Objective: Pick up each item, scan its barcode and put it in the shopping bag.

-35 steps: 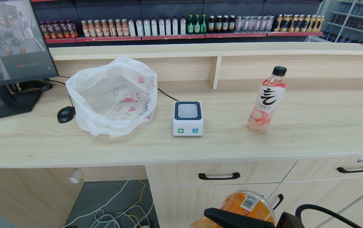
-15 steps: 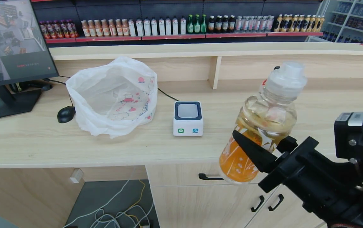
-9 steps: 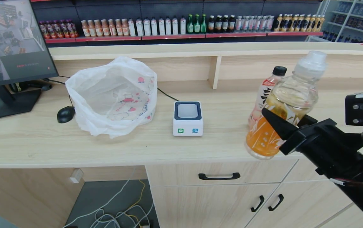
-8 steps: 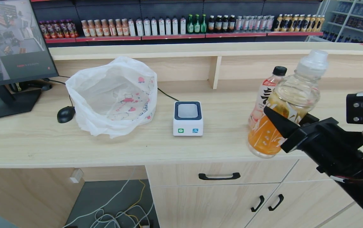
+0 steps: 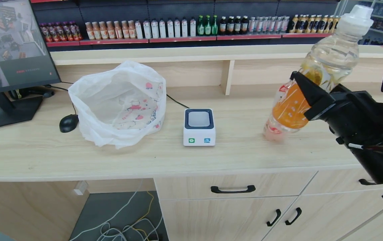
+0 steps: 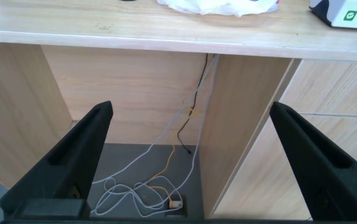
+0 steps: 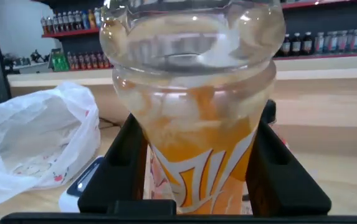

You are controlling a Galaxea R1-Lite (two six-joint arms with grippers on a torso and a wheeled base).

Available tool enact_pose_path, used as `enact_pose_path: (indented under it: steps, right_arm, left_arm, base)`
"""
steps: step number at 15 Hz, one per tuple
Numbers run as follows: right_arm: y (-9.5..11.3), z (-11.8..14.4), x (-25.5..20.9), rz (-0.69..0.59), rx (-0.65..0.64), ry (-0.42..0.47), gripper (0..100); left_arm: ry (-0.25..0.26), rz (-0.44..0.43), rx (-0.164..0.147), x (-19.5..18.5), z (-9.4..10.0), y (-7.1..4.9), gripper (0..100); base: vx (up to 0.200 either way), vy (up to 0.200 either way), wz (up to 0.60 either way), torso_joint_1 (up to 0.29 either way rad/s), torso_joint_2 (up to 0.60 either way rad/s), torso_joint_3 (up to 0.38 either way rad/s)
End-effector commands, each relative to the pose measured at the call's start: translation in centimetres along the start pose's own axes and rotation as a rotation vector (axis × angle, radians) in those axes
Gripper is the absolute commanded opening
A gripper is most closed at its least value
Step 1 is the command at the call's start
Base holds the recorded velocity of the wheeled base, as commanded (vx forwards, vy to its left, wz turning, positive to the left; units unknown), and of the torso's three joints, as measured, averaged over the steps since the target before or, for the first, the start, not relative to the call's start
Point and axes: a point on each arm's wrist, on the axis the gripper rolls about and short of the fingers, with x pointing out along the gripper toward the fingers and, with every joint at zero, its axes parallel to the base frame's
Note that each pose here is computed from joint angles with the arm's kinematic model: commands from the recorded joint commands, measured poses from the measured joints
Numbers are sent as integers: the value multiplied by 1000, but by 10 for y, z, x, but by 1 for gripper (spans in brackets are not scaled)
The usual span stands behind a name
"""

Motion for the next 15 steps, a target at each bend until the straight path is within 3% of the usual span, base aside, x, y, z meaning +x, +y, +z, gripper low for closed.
enact_pose_path:
  steps: [1,10,15]
  right_arm:
    - [-1,-5,4,-2,-4,14,0]
    - [-1,-2,10,-1,-5,-8,0]
    - [0,3,12,6,-1,-29,0]
  left_arm:
    - [0,0,0,0,0,0,100]
    - [0,-2,1,0,0,0,100]
    - [0,0,3,0,0,0,100]
  base:
    - [0,200,0,27,7,-2]
    - [0,200,0,3,2,2]
    - [0,0,0,0,0,0]
